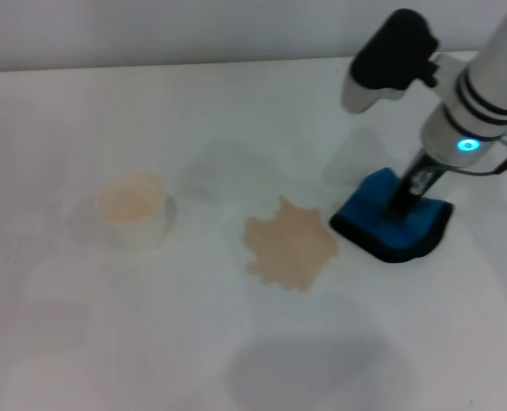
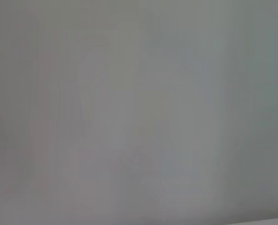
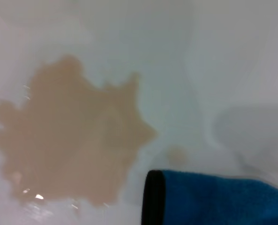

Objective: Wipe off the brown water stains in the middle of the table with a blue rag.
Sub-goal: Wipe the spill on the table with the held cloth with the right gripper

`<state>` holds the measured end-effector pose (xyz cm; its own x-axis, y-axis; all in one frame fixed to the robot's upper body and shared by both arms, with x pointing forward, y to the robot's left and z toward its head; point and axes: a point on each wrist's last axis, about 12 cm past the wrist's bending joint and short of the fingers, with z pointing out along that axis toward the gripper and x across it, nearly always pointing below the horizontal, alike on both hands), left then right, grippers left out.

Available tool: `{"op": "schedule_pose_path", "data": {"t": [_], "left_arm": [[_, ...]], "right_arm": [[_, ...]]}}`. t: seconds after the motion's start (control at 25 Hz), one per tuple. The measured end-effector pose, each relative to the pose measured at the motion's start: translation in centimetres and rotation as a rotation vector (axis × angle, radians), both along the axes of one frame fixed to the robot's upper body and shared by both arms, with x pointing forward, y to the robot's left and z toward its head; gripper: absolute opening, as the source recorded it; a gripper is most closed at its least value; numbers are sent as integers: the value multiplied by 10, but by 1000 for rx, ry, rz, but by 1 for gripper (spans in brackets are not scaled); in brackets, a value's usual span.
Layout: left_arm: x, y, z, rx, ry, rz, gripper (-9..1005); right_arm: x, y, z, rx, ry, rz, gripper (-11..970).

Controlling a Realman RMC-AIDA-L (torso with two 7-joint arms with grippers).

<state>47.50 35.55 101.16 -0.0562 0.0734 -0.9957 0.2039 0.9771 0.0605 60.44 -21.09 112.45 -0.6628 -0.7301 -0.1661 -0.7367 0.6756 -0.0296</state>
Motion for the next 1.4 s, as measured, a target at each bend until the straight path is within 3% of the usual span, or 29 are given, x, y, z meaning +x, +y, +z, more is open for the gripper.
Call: {"op": "schedule_pose_path", "data": {"t": [0.8, 1.4], "left_arm": [[6, -4, 4, 13, -19, -23, 878], [13, -6, 7, 17, -32, -34, 877]], "right_arm": [[-17, 111, 9, 106, -21, 377, 29], [-40, 129, 24, 162, 136, 658, 30]]}}
